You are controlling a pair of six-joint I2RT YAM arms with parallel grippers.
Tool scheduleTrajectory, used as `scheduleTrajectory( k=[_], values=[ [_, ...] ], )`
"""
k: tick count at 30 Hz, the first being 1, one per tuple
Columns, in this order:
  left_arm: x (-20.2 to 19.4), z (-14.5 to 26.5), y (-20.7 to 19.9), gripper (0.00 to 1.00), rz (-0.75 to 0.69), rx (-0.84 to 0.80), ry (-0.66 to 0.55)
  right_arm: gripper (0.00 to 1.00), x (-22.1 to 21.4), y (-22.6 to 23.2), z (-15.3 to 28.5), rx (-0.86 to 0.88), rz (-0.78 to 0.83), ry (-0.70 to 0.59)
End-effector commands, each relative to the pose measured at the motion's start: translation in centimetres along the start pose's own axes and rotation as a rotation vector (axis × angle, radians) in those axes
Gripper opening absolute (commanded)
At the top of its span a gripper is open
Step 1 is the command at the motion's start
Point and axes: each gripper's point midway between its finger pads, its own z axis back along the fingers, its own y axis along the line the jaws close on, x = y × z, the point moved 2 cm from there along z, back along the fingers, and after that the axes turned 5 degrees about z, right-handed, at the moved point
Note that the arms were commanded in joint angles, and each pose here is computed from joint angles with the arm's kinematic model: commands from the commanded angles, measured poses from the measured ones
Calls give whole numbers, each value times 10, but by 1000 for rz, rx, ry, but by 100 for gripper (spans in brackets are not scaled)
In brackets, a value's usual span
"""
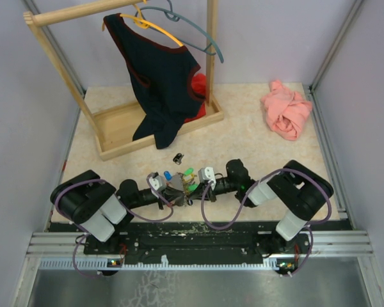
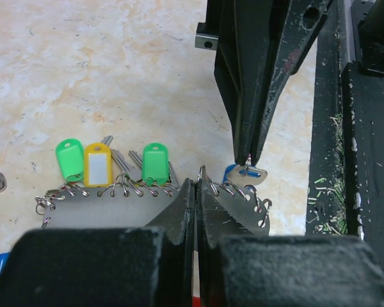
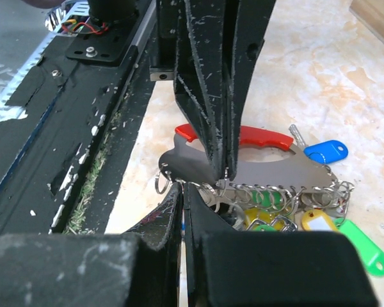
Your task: Put the keys on the keyring
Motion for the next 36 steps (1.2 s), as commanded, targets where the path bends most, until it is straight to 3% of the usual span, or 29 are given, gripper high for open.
scheduleTrajectory(
  k=[1, 12, 36],
  values=[
    [50, 3, -5, 1, -136, -10, -204, 0, 16, -5, -3, 6, 72, -27],
    [49, 3, -13, 1, -157, -63, -198, 0, 16, -24, 7, -125, 84, -25],
    [49, 3, -12, 1, -154, -58, -200, 0, 4, -20, 2, -78, 39, 3]
  ],
)
